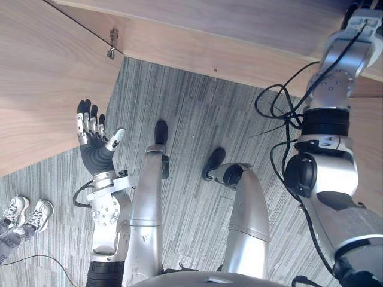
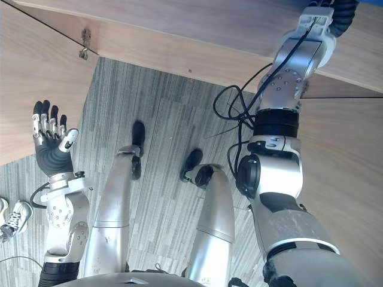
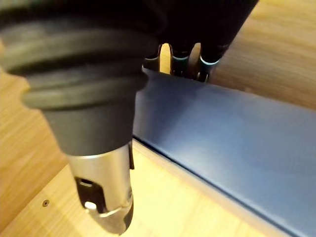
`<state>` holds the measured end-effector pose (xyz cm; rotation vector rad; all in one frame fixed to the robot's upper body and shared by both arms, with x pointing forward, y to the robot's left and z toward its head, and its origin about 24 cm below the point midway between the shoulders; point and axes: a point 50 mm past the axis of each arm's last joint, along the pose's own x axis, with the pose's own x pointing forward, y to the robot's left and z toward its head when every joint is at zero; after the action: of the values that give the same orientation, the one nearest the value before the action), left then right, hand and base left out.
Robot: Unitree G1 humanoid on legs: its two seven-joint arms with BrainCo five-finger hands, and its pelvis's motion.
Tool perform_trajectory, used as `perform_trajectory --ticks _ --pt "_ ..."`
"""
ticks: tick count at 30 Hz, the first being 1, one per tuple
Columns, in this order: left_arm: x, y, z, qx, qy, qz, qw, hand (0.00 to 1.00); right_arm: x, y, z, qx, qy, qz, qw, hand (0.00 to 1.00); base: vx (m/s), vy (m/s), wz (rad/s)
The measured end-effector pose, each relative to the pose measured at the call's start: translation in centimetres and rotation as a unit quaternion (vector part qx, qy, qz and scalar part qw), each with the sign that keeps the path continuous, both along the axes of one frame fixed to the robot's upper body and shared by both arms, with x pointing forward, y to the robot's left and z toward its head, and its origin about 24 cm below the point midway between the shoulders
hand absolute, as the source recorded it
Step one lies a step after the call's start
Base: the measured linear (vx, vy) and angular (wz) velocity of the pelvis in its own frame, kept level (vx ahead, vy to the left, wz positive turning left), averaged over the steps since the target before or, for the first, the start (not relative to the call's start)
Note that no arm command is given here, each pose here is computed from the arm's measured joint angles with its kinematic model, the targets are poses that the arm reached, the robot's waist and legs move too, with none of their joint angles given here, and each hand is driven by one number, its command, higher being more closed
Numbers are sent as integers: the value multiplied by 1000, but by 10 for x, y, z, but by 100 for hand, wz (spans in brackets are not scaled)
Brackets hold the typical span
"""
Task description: Walk over to the cabinet, pick up the folder, carry it to the office cabinet, place the folder inside the office cabinet, then close the office cabinet door
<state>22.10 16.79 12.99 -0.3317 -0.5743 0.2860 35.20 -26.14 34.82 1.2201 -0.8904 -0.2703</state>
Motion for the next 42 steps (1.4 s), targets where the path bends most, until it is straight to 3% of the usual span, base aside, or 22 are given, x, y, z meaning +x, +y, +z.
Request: perform_trajectory --ticks 18,26,29,32,38,42 --pt "1 -4 -2 -6 4 -10 1000 0 13 15 2 -49 34 15 998 0 -10 9 0" --pt "5 -6 -24 -9 62 -2 998 0 28 17 -43 -52 135 14 989 0 5 15 -5" --pt "10 -11 -20 -10 54 -11 998 0 32 32 -66 -51 156 37 986 0 34 15 -16" --pt "21 -19 -10 -5 47 -29 998 0 33 50 -78 -22 148 85 985 0 20 13 -6" --pt "18 -16 -8 -13 44 -28 999 0 16 57 -86 64 60 129 988 0 22 7 2" --pt "17 -18 -3 -20 35 -35 999 0 12 62 -92 81 48 138 986 0 20 7 0"
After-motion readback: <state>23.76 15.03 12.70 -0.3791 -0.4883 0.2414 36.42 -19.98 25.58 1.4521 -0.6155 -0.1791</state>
